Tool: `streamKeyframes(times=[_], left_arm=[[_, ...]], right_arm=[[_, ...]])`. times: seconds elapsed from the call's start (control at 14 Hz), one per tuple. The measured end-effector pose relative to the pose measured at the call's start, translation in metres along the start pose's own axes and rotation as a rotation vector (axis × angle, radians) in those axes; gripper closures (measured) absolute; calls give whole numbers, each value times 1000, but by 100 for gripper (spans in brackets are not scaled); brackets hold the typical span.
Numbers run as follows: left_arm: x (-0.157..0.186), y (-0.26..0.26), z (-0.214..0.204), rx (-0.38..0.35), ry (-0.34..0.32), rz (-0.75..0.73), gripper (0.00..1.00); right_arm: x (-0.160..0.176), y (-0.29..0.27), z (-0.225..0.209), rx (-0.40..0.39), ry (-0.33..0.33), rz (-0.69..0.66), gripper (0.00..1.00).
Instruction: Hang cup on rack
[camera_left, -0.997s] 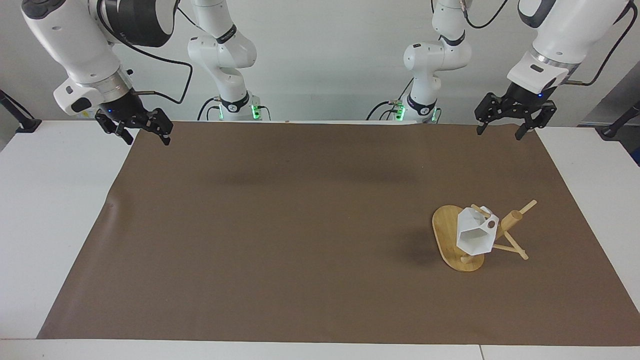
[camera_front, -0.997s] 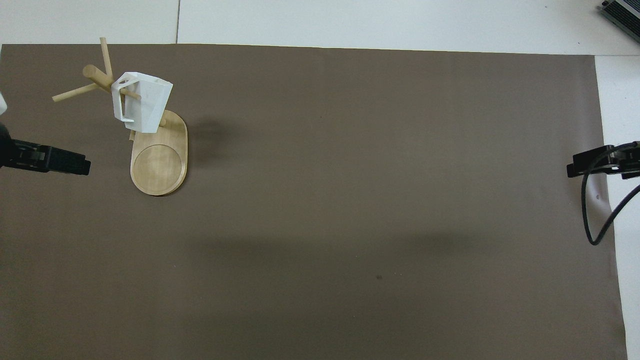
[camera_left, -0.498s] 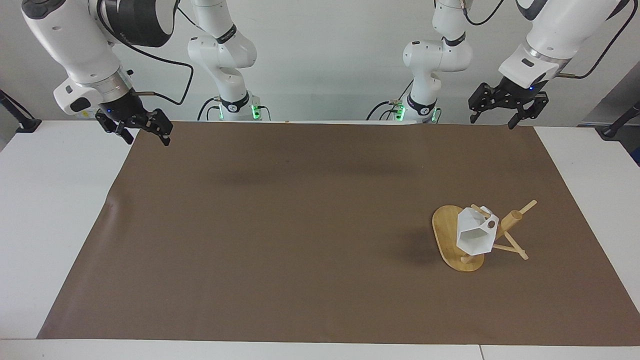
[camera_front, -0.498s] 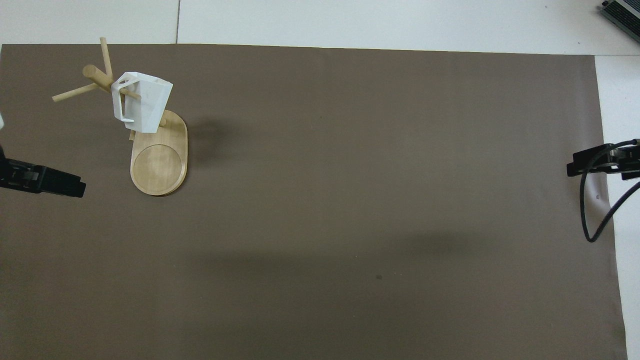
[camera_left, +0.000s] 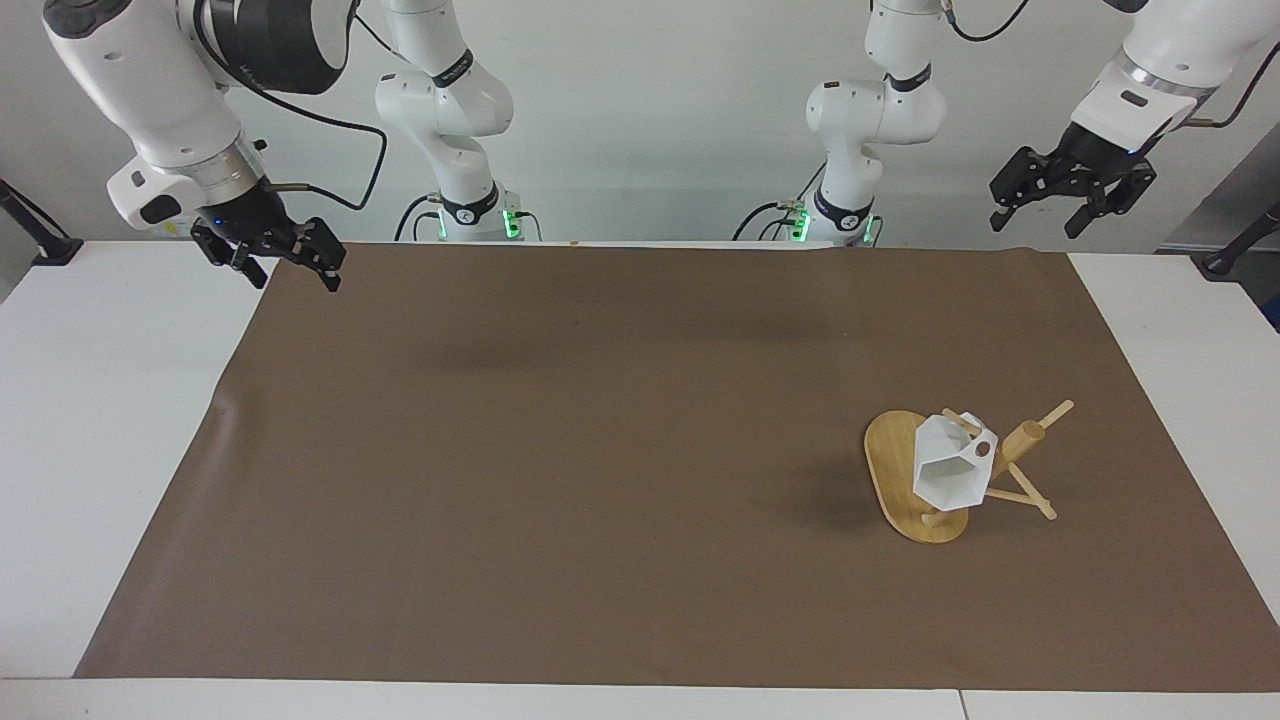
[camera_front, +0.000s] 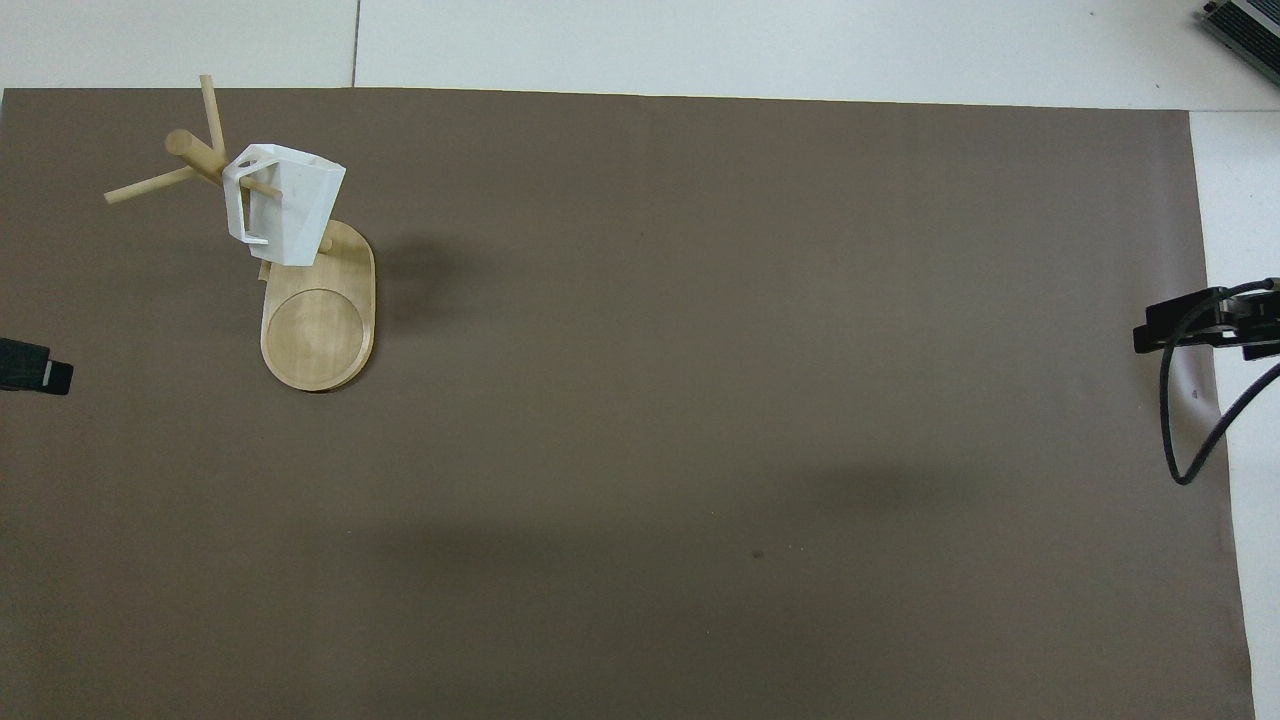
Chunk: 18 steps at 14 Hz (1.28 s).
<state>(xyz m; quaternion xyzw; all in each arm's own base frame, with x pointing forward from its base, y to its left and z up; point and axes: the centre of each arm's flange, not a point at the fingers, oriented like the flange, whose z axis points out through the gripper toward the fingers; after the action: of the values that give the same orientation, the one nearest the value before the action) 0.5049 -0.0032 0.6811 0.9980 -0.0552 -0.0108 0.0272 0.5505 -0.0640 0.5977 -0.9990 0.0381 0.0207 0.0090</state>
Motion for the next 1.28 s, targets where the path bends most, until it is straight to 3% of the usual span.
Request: streamKeyframes(times=[1.28], left_arm=[[-3, 19, -8, 10, -22, 71, 0]], right_arm=[[0, 0, 0, 0, -1, -24, 0]])
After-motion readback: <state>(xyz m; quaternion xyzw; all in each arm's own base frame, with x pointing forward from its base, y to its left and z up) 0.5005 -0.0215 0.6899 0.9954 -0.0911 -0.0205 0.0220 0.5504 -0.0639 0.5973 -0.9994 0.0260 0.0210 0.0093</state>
